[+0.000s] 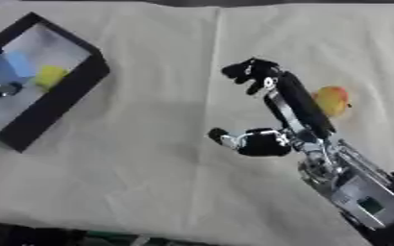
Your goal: Pick up the objects with one hand, pass them to the other hand, and then place them into the box on the other side of the table.
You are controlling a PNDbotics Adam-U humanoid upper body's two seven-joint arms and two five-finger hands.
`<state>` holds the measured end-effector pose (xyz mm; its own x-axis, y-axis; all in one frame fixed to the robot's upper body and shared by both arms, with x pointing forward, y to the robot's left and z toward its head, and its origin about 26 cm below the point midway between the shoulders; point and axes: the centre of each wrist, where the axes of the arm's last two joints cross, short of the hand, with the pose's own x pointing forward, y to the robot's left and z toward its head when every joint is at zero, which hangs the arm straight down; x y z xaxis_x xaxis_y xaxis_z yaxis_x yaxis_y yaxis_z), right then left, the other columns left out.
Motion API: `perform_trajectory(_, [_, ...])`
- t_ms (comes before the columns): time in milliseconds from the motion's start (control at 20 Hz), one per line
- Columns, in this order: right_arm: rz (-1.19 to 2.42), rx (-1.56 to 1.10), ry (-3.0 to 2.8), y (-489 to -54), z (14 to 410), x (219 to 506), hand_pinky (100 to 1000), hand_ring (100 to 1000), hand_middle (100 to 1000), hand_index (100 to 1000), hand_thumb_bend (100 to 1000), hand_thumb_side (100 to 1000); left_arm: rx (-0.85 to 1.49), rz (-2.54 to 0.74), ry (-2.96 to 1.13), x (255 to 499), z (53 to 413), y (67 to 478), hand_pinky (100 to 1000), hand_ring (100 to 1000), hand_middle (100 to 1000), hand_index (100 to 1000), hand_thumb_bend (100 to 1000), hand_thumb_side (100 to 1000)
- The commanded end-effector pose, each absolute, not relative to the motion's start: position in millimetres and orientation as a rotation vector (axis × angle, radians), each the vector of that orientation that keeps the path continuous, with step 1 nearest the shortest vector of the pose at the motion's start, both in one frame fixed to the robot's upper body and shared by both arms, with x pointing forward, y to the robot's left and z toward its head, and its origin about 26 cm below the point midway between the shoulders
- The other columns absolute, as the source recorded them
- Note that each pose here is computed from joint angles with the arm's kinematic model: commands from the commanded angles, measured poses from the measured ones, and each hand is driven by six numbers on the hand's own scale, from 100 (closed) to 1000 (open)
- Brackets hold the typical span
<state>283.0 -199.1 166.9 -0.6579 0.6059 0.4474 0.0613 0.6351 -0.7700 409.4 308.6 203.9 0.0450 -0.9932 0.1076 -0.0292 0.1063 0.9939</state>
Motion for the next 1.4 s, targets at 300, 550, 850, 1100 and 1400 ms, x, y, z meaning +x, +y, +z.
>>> perform_trajectory(300, [0.951, -0.536, -2.173, -202, 176, 283, 589, 706, 680, 784, 651, 100, 1.229, -1.039, -1.255, 410, 221, 319, 764, 738, 683, 797, 663, 526])
perform_trajectory(550, [0.92, -0.544, -2.187, -205, 178, 284, 587, 704, 678, 783, 652, 100, 1.211, -1.011, -1.291, 406, 228, 318, 763, 713, 650, 778, 549, 391])
perform_trajectory(850, [0.841, -0.584, -2.209, -215, 188, 288, 579, 695, 670, 758, 643, 100, 1.178, -0.983, -1.396, 393, 245, 308, 754, 684, 616, 749, 457, 315])
perform_trajectory(1100, [0.777, -0.644, -2.165, -232, 190, 289, 578, 677, 650, 743, 619, 100, 1.126, -0.955, -1.453, 383, 250, 301, 781, 679, 613, 744, 357, 336])
perform_trajectory(1400, [0.789, -0.74, -2.073, -252, 184, 285, 596, 683, 656, 746, 605, 100, 1.095, -0.907, -1.497, 376, 251, 299, 800, 686, 613, 741, 334, 347])
